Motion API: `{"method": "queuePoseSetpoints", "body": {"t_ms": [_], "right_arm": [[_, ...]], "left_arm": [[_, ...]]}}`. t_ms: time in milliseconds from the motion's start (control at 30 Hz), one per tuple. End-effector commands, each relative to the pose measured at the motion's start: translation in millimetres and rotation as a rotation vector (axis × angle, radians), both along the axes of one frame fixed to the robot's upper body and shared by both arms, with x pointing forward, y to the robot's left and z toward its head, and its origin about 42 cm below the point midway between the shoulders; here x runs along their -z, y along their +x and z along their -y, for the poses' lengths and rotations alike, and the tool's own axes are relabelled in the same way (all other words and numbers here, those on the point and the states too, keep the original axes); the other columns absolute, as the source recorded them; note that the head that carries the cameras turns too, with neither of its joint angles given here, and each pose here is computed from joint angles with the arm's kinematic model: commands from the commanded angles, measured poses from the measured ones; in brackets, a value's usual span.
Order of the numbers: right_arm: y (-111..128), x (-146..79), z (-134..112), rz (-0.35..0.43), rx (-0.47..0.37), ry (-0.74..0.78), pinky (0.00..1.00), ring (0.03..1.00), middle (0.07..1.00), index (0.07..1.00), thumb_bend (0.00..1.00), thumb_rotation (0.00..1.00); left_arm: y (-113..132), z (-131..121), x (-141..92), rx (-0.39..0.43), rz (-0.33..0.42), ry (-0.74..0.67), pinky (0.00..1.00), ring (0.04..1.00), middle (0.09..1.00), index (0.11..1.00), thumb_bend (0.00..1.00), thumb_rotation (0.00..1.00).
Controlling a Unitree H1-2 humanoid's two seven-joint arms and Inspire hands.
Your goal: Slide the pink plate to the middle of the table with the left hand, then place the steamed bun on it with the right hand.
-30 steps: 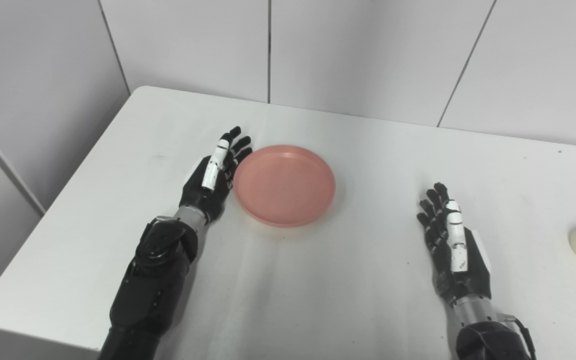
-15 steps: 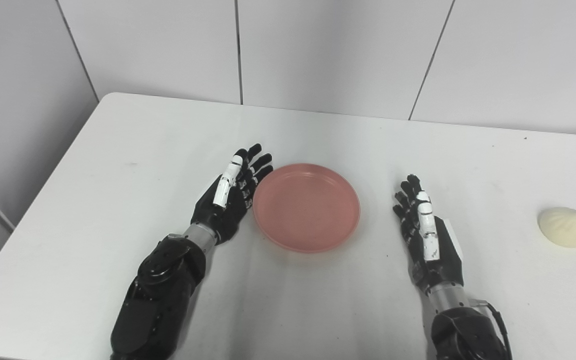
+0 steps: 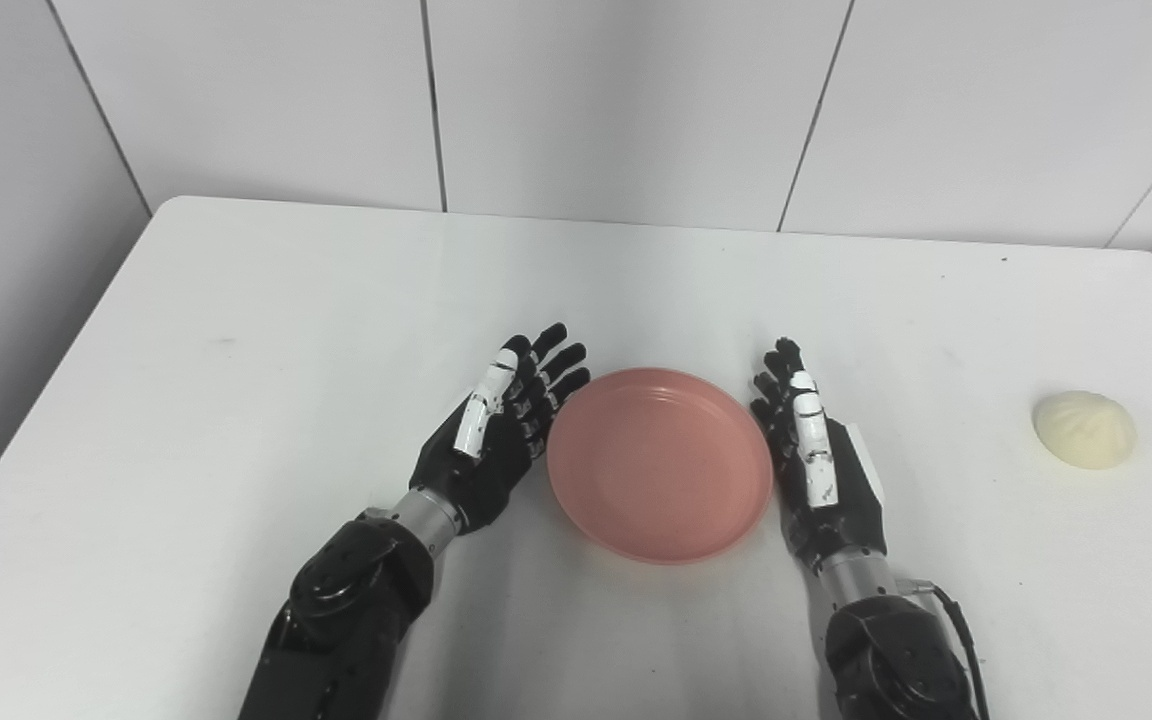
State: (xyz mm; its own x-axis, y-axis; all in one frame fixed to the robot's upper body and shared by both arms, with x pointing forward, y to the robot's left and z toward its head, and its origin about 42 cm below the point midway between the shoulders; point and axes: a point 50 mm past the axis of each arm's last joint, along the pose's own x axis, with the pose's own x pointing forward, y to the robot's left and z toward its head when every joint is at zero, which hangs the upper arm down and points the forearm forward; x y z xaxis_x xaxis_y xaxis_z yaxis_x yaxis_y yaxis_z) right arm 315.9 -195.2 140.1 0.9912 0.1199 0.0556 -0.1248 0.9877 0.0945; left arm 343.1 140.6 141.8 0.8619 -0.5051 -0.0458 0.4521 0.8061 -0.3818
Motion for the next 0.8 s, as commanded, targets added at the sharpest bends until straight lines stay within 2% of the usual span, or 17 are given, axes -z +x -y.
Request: {"method": "queuePoseSetpoints", "body": {"t_ms": [0,300,500,600,633,733,767], "right_arm": [[4.6,-7.6,-4.2,0.034,-0.009,0.014,1.00,1.000,1.000,1.000,0.27,1.00],[8.7,-13.6,3.0,0.037,0.039,0.015,1.00,1.000,1.000,1.000,0.28,1.00],[21.1,-30.4,21.6,0.120,0.069,-0.025,1.00,1.000,1.000,1.000,0.29,1.00],[26.7,-42.7,33.4,0.159,0.094,-0.069,1.00,0.996,1.000,1.000,0.33,1.00],[28.2,-46.5,37.3,0.168,0.098,-0.089,1.00,0.999,1.000,1.000,0.38,0.97],[34.6,-59.2,53.6,0.209,0.112,-0.152,1.00,1.000,1.000,1.000,0.46,0.92],[36.3,-63.9,58.9,0.223,0.118,-0.178,1.00,1.000,1.000,1.000,0.53,0.92]], "left_arm": [[-3.2,-6.0,4.5,-0.003,-0.027,0.005,1.00,0.984,0.983,0.989,0.43,1.00],[-0.4,-11.2,10.2,-0.045,-0.039,0.007,1.00,0.988,0.991,1.000,0.44,1.00],[1.4,-12.4,10.6,-0.074,-0.039,0.001,1.00,0.979,0.980,0.985,0.44,1.00],[1.8,-13.9,12.6,-0.078,-0.039,0.000,1.00,0.981,0.982,0.984,0.45,1.00],[1.7,-14.2,13.1,-0.078,-0.039,-0.003,1.00,0.985,0.985,0.986,0.45,1.00],[1.7,-15.3,16.5,-0.077,-0.042,-0.010,1.00,0.987,0.988,0.990,0.44,1.00],[1.7,-15.9,17.5,-0.076,-0.045,-0.014,1.00,0.988,0.989,0.991,0.44,1.00]]}}
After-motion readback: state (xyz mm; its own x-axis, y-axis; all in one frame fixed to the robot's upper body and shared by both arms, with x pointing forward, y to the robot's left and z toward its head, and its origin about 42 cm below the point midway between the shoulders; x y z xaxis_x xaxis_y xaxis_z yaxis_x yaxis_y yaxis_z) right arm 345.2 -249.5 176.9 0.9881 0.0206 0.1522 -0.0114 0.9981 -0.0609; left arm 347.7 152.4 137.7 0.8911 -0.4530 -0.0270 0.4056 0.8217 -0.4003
